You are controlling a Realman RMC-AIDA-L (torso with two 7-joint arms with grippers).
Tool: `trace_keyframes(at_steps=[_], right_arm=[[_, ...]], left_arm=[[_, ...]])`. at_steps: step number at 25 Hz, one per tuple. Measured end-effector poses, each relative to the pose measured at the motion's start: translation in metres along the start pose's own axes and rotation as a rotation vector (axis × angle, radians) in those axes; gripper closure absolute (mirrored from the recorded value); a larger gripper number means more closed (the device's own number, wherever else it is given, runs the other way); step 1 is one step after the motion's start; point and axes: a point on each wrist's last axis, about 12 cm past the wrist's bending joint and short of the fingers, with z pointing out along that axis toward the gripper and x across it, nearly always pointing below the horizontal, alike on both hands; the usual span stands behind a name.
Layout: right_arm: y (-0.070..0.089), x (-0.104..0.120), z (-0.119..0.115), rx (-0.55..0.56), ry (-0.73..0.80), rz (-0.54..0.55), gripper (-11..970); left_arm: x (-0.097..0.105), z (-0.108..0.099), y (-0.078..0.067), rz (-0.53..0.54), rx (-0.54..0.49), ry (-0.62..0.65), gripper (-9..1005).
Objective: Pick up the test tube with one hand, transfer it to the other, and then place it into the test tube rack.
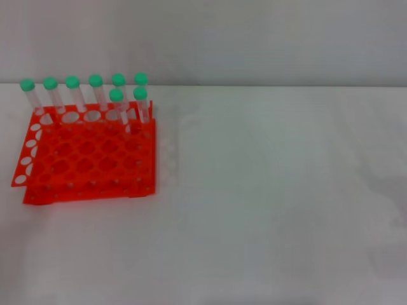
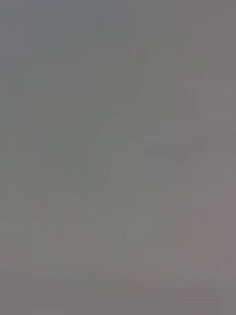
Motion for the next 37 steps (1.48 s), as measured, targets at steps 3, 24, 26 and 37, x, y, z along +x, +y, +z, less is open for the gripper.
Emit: trace_keyframes(at_steps=[3,24,26,37], right_arm=[[0.002,0.002,0.001,0.001,0.009,-0.017,85],[0.001,0.016,-0.009,0.121,0.059,0.073,85],[0.001,0.017,-0.010,0.133,0.058,0.080,85],[0.004,0.019,-0.010,0.134,0.067,0.092,85]], left_arm=[[0.000,-0.010,0.011,-0.039,-0.046,0.003,236],[-0.003,-0.018,0.009,-0.058,-0.027,-0.038,222],[-0.004,-0.019,0.009,-0.058,-0.026,-0.043,220],[-0.005,-0.020,0.006,-0.062,0.001,-0.052,121]])
